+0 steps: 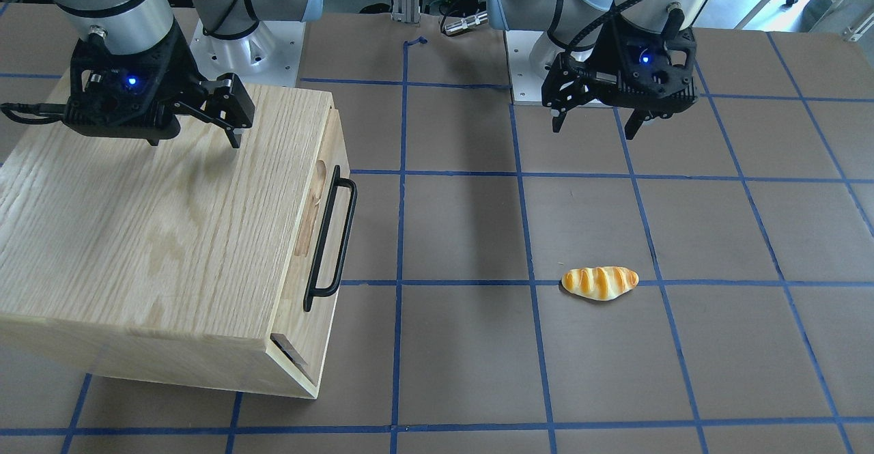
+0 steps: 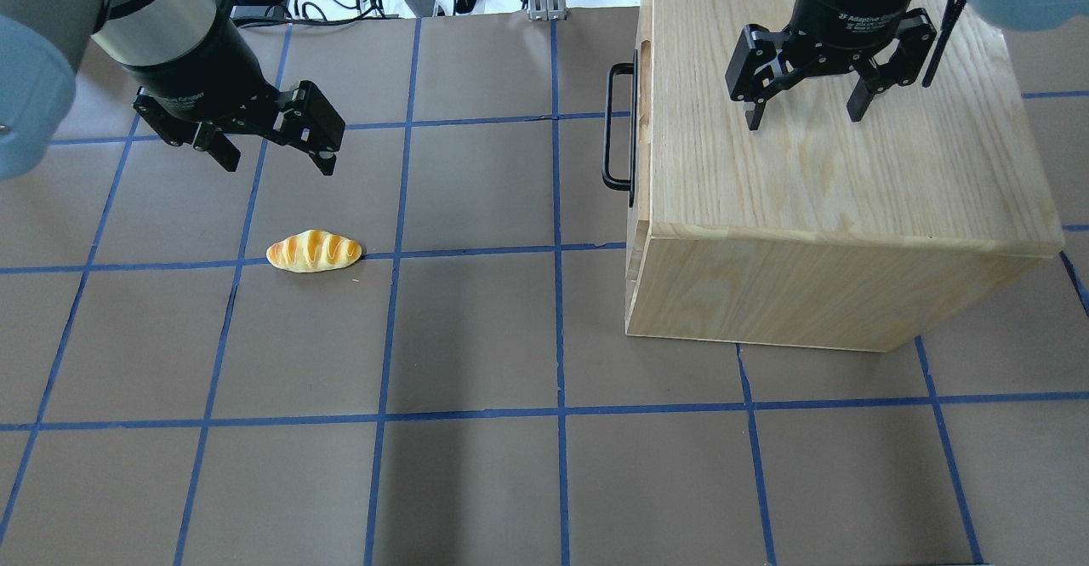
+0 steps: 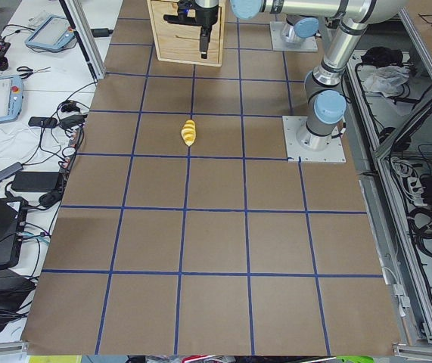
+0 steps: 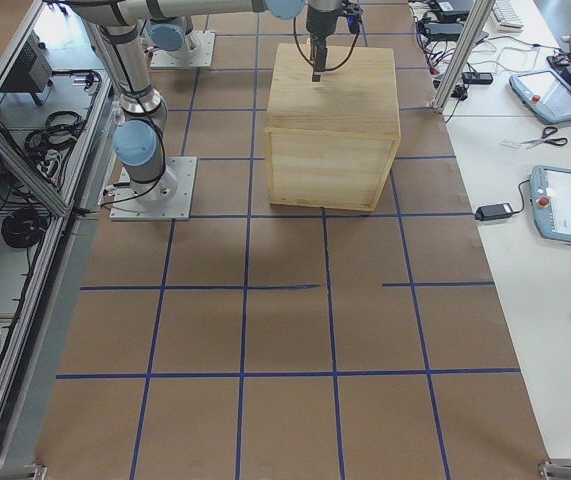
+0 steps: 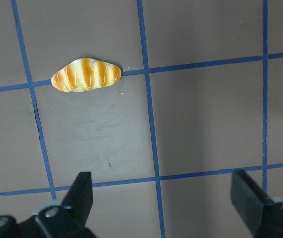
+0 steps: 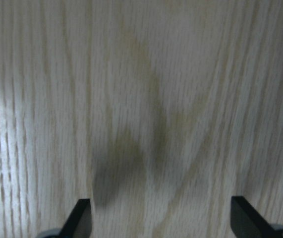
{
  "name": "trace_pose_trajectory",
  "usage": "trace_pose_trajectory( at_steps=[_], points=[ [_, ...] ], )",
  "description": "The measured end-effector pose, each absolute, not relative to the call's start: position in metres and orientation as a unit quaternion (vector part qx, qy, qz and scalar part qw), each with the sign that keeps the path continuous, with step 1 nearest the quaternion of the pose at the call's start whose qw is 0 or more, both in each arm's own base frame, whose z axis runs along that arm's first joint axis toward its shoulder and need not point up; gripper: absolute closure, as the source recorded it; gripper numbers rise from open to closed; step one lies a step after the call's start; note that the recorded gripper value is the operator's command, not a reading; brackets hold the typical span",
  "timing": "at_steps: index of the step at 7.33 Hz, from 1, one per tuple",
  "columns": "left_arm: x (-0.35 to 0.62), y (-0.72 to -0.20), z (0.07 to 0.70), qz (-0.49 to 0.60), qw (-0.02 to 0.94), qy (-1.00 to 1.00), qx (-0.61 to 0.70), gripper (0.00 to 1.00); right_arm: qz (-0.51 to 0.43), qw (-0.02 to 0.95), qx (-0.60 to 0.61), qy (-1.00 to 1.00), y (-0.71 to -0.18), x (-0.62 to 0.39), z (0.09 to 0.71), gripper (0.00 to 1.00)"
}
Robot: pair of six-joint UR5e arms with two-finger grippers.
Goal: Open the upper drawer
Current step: 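Raise the left gripper above the table near the croissant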
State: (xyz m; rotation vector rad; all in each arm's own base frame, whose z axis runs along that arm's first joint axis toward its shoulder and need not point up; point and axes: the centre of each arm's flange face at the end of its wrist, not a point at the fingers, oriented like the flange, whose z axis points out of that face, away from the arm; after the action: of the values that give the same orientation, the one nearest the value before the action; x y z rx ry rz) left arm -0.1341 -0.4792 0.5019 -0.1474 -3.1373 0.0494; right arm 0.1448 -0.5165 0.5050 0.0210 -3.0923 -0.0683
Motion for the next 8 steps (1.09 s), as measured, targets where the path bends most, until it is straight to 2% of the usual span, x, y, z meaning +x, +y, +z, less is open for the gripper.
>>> trace_pose_trajectory(
  at_steps=[8],
  points=[
    [-0.1341,-0.4747,0.4917,0.007,0.006,-0.999,-0.046,0.0,-0.022,0.024,0.006,-0.999,-0.5165,0.1446,0.5047,0.0]
  ],
)
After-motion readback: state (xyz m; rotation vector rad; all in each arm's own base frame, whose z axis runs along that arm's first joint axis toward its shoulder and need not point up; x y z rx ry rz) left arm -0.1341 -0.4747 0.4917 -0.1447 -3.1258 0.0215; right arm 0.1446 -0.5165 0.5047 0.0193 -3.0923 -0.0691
